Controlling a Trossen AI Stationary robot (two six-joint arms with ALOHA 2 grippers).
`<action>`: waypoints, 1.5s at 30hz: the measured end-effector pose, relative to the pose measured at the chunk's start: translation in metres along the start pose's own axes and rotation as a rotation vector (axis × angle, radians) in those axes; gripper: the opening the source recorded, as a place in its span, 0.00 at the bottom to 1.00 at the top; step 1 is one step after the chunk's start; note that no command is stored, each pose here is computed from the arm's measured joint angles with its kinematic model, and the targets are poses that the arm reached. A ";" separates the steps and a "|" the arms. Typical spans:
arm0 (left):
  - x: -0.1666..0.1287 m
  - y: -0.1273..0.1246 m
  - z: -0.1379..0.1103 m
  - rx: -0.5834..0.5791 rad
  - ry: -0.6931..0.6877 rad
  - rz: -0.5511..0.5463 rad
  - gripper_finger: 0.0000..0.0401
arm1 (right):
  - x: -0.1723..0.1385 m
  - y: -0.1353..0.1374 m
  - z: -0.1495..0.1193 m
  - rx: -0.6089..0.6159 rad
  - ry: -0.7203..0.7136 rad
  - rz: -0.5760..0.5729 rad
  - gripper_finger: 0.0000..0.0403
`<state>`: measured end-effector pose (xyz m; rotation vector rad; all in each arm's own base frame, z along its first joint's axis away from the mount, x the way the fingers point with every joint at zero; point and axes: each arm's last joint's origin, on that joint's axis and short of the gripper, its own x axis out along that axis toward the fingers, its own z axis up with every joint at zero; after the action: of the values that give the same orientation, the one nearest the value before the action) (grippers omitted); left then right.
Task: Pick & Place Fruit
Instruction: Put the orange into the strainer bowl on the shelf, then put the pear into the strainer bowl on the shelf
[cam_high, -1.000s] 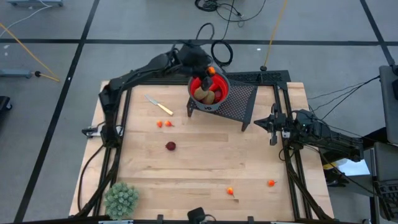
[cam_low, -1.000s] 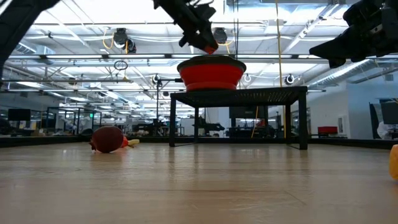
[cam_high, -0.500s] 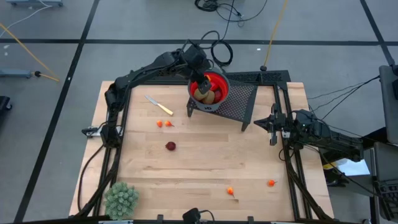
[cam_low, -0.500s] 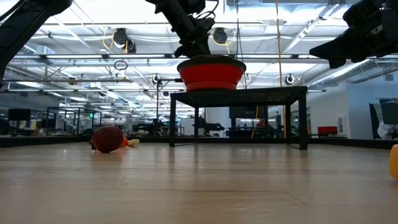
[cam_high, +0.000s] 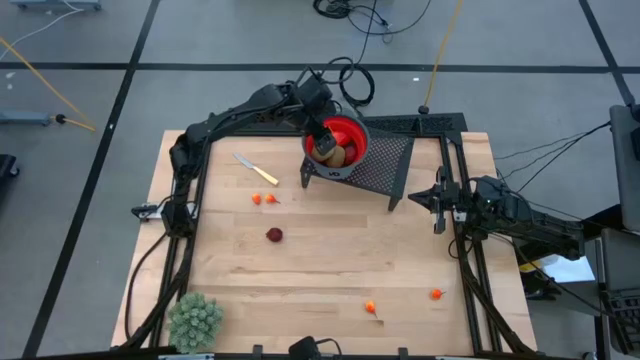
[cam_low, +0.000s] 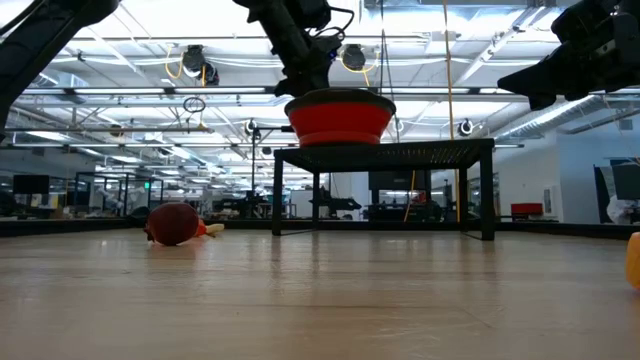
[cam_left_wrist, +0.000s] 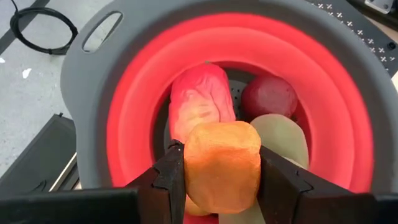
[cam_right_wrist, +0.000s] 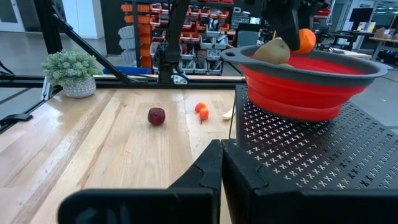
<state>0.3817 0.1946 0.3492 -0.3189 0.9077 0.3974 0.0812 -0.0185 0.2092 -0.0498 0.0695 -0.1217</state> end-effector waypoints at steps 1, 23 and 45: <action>0.000 0.000 0.000 0.000 0.001 0.000 0.36 | 0.000 0.000 0.000 0.000 0.000 0.000 0.00; 0.000 0.000 0.000 -0.009 0.000 0.002 0.42 | 0.000 0.000 0.000 0.000 0.000 0.000 0.00; -0.061 -0.005 0.002 -0.046 -0.142 0.021 0.47 | 0.000 0.000 0.000 0.000 0.000 0.004 0.00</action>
<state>0.3519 0.1786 0.3999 -0.3188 0.7643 0.4554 0.0812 -0.0184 0.2093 -0.0493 0.0695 -0.1178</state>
